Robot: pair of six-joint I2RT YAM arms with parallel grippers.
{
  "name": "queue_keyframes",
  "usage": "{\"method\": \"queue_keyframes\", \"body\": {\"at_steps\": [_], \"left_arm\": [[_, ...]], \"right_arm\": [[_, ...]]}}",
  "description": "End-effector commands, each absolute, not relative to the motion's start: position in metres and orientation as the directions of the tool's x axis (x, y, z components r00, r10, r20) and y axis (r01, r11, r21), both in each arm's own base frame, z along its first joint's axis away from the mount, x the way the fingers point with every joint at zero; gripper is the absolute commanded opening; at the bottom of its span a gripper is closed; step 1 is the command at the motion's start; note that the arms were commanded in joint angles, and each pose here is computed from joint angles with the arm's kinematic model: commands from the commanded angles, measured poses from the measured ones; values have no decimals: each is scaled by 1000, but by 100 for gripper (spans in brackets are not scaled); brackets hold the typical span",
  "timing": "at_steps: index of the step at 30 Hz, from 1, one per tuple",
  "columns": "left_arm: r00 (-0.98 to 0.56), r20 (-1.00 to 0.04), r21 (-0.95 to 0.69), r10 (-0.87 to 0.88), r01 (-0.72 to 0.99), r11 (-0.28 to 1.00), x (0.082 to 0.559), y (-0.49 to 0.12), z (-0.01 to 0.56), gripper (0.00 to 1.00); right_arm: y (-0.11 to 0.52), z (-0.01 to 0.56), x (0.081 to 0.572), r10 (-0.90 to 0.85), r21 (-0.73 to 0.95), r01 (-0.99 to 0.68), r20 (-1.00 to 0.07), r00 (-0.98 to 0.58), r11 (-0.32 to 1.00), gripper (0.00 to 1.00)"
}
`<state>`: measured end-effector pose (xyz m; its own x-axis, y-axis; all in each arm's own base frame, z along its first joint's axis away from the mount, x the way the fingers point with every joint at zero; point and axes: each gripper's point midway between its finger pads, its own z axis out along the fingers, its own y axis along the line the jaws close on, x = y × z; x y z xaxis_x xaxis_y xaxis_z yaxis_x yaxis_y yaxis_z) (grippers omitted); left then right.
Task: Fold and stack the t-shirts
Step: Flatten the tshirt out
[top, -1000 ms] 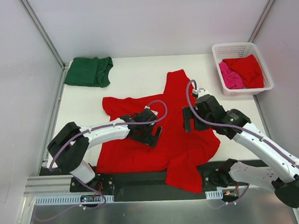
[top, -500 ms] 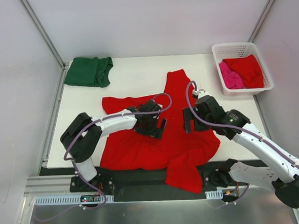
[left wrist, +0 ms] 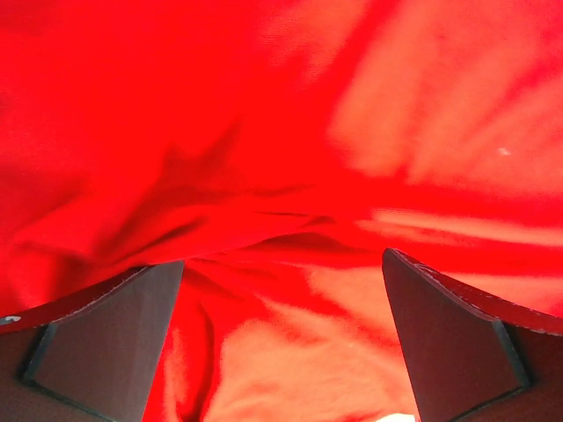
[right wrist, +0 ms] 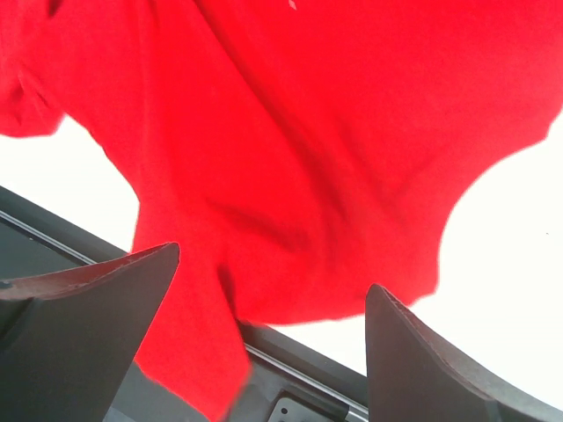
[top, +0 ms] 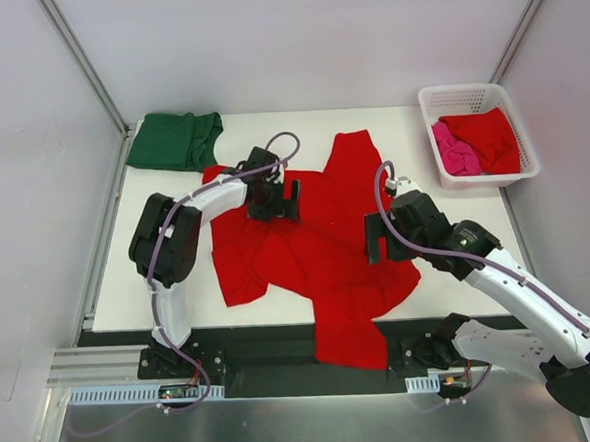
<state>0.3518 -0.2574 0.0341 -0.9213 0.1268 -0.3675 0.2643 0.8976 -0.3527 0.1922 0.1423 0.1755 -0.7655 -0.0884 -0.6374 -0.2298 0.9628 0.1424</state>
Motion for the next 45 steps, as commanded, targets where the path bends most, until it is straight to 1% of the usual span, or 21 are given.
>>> {"method": "queue_keyframes", "body": {"at_steps": [1,6,9,10,12,13,15,16,18,19,20,22,23,25,30,34,36,38,41,44,45], "left_arm": [[-930,-350,-285,111,218,933,377,-211,21,99],[-927,-373,-299,32,152,942,401,-178,35,99],[-908,-418,-317,32,179,931,396,-182,61,99],[-881,-472,-313,32,201,928,396,-184,85,99],[-858,-510,-298,58,239,924,383,-192,103,99],[-832,-552,-308,57,267,913,374,-195,129,99],[-826,-561,-322,63,288,902,350,-200,143,99],[-793,-607,-331,52,311,891,337,-199,169,99],[-805,-590,-336,62,315,888,305,-195,168,99],[-784,-619,-356,46,332,874,290,-193,185,99],[-823,-566,-378,38,300,876,269,-188,170,99],[-827,-562,-392,15,283,875,247,-178,171,99],[-861,-508,-372,6,226,900,230,-166,150,99],[-859,-511,-359,-19,194,913,217,-154,145,99],[-891,-450,-353,-55,121,928,193,-140,118,99],[-911,-405,-290,-77,47,956,191,-125,117,91],[-928,-366,-213,-66,14,977,194,-113,112,89],[-930,-362,-176,-64,1,984,196,-102,120,89],[-930,-354,-153,-98,-46,987,197,-80,129,88],[-936,-347,-185,-62,3,983,201,-71,136,87],[-936,-331,-205,-117,-50,978,205,-59,135,85]], "right_arm": [[139,177,190,-72,147,-213,-639,-766,966,93],[139,179,189,-65,156,-213,-642,-764,965,93],[139,178,188,-65,159,-215,-639,-767,964,93],[140,177,188,-66,159,-215,-636,-768,964,93],[141,174,188,-70,163,-220,-632,-772,962,93],[142,174,188,-66,168,-220,-632,-772,961,93],[145,169,187,-73,174,-228,-621,-780,958,93],[146,168,187,-71,178,-229,-620,-781,957,93],[148,165,186,-70,184,-229,-614,-786,956,93],[149,164,187,-72,185,-231,-613,-787,955,93],[150,163,187,-70,190,-233,-612,-788,954,93],[153,160,187,-75,197,-239,-603,-794,951,93],[154,159,187,-73,200,-239,-603,-794,950,93],[157,157,187,-76,208,-246,-599,-797,947,93],[163,156,185,-73,235,-256,-587,-806,938,93],[161,156,183,-76,231,-258,-590,-804,938,93],[158,156,182,-73,226,-253,-593,-802,941,93],[157,154,181,-68,229,-249,-593,-802,941,93],[157,152,180,-67,232,-248,-589,-806,940,93],[160,150,180,-66,242,-252,-588,-806,937,93],[161,150,181,-69,243,-259,-589,-805,935,93]]}}
